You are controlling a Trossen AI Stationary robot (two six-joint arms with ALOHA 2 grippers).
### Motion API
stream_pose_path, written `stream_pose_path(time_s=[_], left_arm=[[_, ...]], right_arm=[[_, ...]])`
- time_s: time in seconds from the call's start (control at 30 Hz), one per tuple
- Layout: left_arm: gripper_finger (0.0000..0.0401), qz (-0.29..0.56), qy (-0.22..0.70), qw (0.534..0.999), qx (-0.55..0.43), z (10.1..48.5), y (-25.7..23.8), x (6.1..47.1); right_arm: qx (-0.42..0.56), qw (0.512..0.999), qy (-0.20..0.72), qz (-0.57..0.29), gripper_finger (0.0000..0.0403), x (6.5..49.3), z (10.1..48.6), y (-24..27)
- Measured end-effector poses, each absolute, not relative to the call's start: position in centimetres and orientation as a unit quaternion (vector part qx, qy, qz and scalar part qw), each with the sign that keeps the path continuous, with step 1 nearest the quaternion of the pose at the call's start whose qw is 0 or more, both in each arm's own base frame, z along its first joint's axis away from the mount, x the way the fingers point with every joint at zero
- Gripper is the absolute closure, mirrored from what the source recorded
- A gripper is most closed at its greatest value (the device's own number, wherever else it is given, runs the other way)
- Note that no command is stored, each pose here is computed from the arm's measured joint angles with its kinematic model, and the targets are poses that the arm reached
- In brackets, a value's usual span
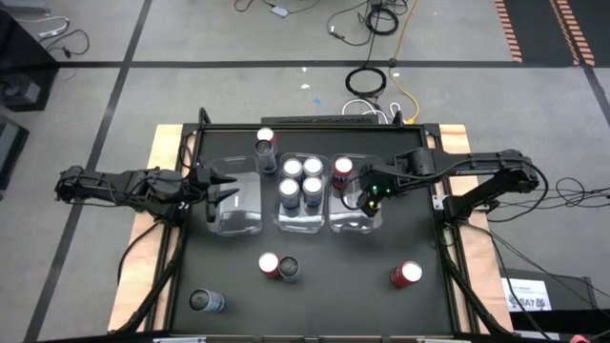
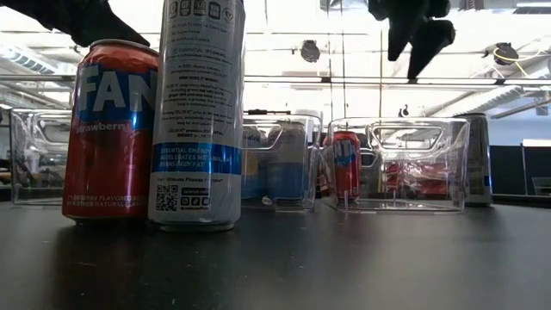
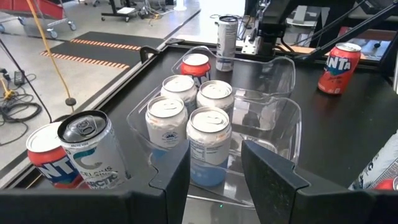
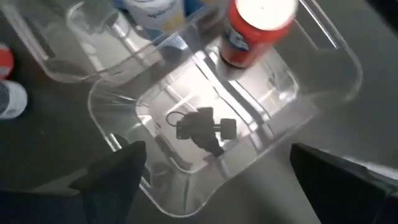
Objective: Sort soda cans
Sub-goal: Put the bottom right red soda can into the right transparent bin
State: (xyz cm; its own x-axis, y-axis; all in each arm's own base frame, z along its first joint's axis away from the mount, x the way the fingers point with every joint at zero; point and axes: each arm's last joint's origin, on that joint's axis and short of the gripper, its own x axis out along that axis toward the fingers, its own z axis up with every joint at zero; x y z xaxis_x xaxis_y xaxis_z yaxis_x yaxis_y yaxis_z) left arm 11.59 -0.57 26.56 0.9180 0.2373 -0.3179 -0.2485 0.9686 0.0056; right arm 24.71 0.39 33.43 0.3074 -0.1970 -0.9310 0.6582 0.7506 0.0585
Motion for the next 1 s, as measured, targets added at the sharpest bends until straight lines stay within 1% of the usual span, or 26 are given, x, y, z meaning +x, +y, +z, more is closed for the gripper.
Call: stream_pose_path(time_s=[0.17, 0.23, 0.3, 0.43, 0.57, 0.8, 0.93, 1.0], left_arm=[[0.0246, 0.124, 0.16, 0.979, -0.018, 26.6, -0.6, 11.6], [0.0246, 0.124, 0.16, 0.979, -0.018, 26.6, -0.6, 11.6], [0.0246, 0.124, 0.16, 0.979, -0.017, 26.6, -0.6, 11.6], [0.0246, 0.124, 0.161, 0.979, -0.017, 26.5, -0.6, 11.6], [0.0246, 0.124, 0.161, 0.979, -0.017, 26.5, -0.6, 11.6], [0.0246, 0.127, 0.164, 0.978, -0.016, 26.5, -0.5, 11.6], [0.0246, 0.158, 0.168, 0.973, -0.008, 26.4, -0.4, 11.5], [0.0246, 0.182, 0.169, 0.969, -0.001, 26.3, -0.2, 11.4]], right_arm=[[0.285, 0.757, 0.503, -0.304, 0.0031, 24.7, 33.4, 0.8], [0.289, 0.755, 0.508, -0.297, 0.0033, 24.6, 33.4, 1.1], [0.307, 0.743, 0.507, -0.31, 0.0033, 24.5, 33.4, 1.4], [0.384, 0.663, 0.532, -0.36, 0.0035, 23.2, 33.1, 2.3], [0.41, 0.601, 0.544, -0.418, 0.0035, 21.4, 33.1, 4.7], [0.48, 0.541, 0.502, -0.474, 0.0035, 19.4, 33.1, 9.8], [0.516, 0.506, 0.472, -0.505, 0.0035, 18.0, 33.1, 12.1], [0.52, 0.495, 0.476, -0.507, 0.0035, 17.6, 33.0, 13.0]])
